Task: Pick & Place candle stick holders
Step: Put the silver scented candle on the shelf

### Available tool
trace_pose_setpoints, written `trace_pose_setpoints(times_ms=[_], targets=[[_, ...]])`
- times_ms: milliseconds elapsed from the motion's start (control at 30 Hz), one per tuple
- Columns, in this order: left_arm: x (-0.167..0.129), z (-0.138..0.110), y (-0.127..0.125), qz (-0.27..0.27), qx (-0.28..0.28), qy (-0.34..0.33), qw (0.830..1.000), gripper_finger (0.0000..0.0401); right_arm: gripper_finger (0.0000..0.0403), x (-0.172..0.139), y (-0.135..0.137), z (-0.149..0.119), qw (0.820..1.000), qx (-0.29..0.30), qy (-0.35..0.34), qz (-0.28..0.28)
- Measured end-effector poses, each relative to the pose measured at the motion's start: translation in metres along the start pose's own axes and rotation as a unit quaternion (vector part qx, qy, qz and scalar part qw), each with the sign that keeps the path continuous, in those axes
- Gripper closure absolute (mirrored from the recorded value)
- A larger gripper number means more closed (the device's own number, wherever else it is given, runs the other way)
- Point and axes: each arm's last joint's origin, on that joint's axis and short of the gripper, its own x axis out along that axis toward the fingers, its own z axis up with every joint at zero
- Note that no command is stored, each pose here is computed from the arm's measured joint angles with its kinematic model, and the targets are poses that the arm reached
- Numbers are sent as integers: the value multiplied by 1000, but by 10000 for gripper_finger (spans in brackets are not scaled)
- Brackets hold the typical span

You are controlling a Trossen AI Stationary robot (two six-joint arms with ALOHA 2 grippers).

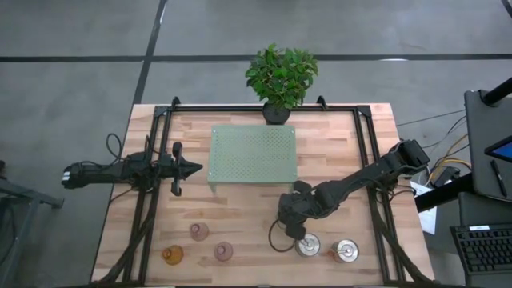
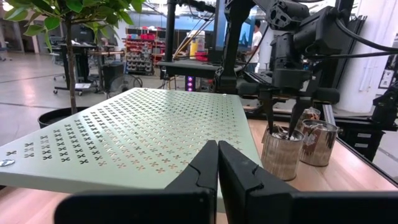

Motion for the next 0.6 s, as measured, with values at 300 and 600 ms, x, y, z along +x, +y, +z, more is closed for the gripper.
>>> trace_pose_setpoints(times_ms=[300, 600], targets=[[0, 0, 0, 0, 0, 0, 1000, 391, 267, 1, 1, -2, 997, -76, -3, -7], [0, 0, 0, 0, 0, 0, 1000, 391, 313, 1, 1, -3, 997, -82, -2, -8]])
